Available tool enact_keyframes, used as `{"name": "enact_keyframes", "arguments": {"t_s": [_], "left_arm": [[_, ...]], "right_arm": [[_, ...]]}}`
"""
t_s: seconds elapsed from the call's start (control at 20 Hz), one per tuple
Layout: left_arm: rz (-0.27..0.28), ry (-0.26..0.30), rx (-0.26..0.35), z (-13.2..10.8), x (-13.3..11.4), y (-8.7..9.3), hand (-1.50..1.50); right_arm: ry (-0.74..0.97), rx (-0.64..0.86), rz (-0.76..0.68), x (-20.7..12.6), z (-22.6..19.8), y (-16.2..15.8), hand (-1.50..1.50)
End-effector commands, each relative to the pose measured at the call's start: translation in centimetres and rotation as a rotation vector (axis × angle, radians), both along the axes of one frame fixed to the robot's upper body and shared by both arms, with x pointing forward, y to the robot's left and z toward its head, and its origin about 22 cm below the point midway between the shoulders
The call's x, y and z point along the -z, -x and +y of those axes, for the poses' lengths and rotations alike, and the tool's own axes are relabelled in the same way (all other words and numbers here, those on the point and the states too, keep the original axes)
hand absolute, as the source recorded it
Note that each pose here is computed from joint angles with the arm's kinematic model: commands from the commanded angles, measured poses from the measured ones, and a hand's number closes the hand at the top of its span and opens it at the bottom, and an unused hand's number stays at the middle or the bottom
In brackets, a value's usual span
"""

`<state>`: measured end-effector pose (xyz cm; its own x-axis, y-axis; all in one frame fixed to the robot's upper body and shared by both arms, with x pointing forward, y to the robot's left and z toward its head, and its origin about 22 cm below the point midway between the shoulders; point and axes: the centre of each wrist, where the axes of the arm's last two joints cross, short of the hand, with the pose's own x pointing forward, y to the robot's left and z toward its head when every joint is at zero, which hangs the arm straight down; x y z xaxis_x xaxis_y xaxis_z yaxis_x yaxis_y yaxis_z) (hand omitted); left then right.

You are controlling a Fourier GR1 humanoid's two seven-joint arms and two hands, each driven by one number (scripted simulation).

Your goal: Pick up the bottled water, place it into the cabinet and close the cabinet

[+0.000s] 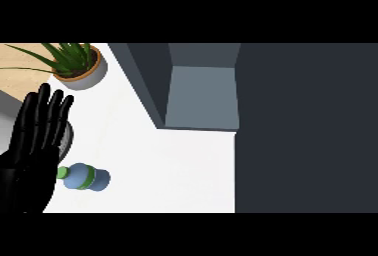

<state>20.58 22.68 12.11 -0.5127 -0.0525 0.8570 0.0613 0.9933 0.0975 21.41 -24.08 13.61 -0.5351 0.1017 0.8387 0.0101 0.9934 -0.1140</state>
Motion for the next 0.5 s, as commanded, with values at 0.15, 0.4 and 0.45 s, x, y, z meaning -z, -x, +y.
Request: {"name": "enact_keyframes", "arguments": {"t_s": [0.15,0.4,0.45], "left_arm": [[-0.03,-0.004,0.394,3.8,-0.9,-0.1,-1.5],[0.278,-0.012,0.651,6.3,2.2,1.7,-1.5],[0.282,-0.024,0.658,8.2,1.9,1.7,-1.5]], "right_arm": [[-0.075,-0.032,-0.006,0.2,0.7,1.3,-1.5],[-0.142,-0.114,0.251,2.4,1.2,3.0,-1.5],[-0.142,-0.138,0.259,1.9,1.4,3.4,-1.5]]}}
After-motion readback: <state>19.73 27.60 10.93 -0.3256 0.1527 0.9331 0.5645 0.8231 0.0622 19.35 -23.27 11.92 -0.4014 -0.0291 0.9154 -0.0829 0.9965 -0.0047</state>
